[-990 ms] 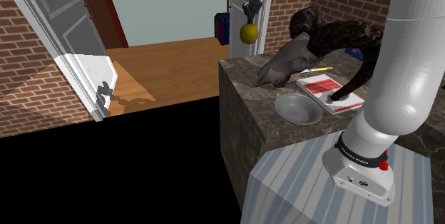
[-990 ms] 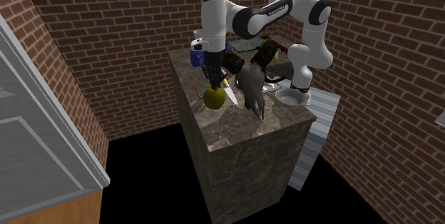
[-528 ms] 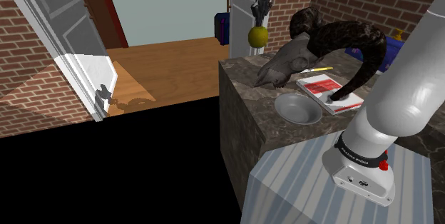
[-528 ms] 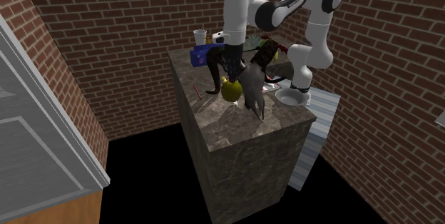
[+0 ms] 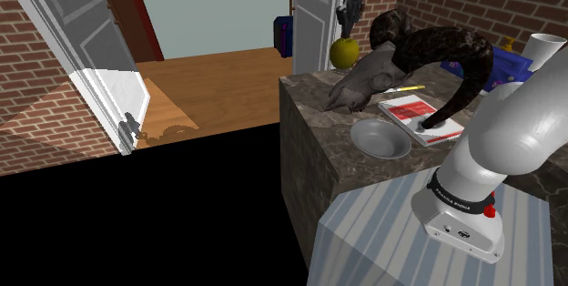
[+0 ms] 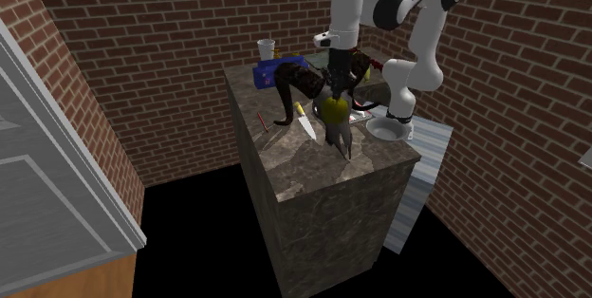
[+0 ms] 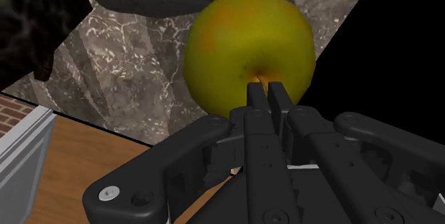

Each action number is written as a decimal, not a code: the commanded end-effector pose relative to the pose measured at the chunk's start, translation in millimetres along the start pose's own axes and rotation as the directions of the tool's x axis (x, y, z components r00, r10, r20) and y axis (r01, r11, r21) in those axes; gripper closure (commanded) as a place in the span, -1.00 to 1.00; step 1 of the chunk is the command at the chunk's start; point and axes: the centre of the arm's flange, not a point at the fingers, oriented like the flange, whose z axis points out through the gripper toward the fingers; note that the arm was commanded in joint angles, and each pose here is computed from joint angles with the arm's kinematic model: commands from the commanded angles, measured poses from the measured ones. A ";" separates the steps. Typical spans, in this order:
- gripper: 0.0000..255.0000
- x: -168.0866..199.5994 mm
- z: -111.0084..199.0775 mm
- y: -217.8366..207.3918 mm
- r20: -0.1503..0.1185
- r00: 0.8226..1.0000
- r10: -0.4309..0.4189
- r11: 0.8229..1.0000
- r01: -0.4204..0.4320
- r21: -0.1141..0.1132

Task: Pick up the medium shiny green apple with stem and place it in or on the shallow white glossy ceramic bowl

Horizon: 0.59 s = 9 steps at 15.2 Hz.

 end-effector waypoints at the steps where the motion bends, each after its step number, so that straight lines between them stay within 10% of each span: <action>1: 1.00 -21.8 -3.8 -13.4 0.000 1.000 0.000 1.000 0.000 -0.001; 9: 1.00 -113.8 -22.9 -61.5 0.000 1.000 0.000 1.000 0.000 -0.001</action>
